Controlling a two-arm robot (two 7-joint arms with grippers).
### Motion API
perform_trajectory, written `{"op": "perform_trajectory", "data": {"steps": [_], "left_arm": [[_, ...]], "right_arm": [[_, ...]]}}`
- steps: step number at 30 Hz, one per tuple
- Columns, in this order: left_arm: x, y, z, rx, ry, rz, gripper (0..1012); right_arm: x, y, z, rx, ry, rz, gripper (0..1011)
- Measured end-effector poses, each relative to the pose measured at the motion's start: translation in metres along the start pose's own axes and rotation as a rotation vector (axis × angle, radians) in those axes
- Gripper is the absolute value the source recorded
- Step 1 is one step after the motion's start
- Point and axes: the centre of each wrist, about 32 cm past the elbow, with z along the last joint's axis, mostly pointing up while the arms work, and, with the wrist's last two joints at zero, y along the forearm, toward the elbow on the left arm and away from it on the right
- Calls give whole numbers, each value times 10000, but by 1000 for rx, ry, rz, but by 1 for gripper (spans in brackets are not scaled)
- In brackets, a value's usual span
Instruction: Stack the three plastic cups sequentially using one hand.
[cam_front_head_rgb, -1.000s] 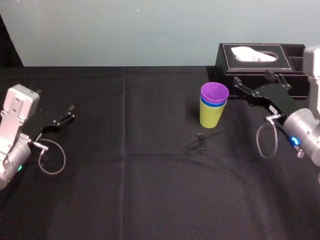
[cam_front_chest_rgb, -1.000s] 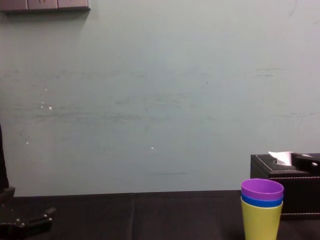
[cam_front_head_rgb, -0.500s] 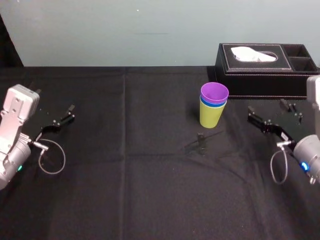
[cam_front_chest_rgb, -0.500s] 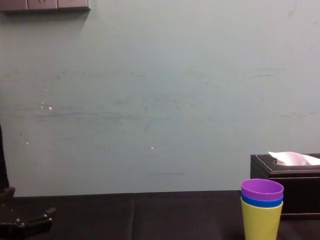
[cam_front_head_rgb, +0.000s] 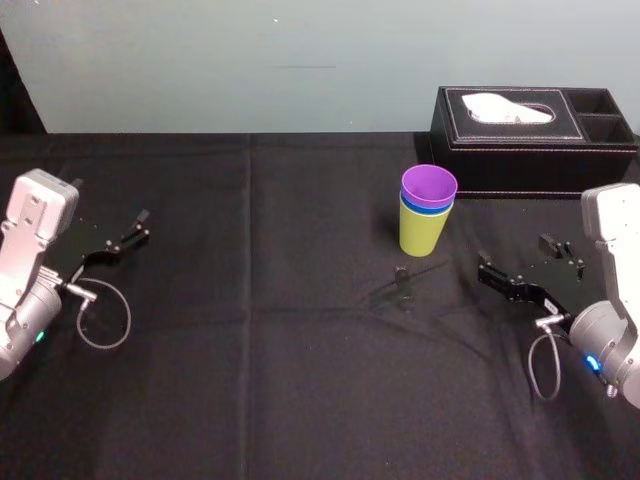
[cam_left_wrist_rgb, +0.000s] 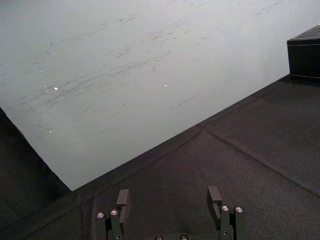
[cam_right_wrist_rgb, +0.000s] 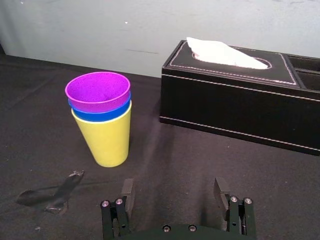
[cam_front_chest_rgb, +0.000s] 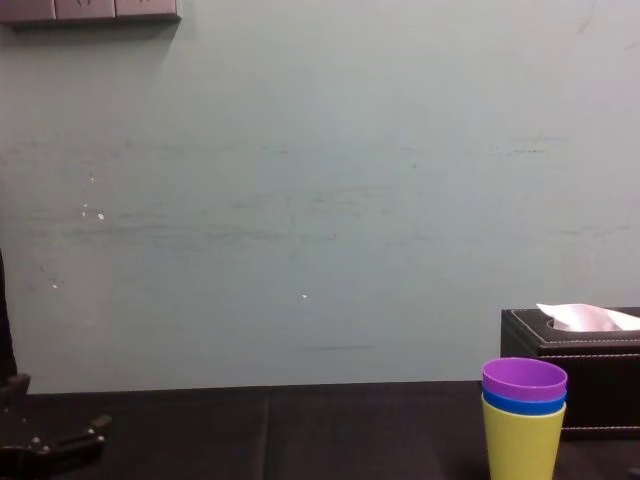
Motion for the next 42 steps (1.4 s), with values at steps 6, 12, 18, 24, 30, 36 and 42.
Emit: {"op": "perform_trajectory", "data": {"steps": [6, 12, 18, 24, 30, 36, 42], "left_arm": [[0, 0, 0, 0, 0, 0, 1012], [0, 0, 0, 0, 0, 0, 1011], [0, 0, 0, 0, 0, 0, 1011], [0, 0, 0, 0, 0, 0, 1012], [0, 0, 0, 0, 0, 0, 1011], [0, 0, 0, 0, 0, 0, 1011], [0, 0, 0, 0, 0, 0, 1011]], "right_arm": [[-7, 3, 3, -3, 0, 10, 1003], [-7, 2, 3, -2, -1, 10, 1003], [-6, 2, 4, -1, -1, 8, 1003], [-5, 1, 6, 0, -1, 7, 1003], [-4, 1, 6, 1, -1, 6, 1003], [-4, 1, 6, 1, -1, 6, 1002], [-4, 1, 6, 1, -1, 5, 1003]]}}
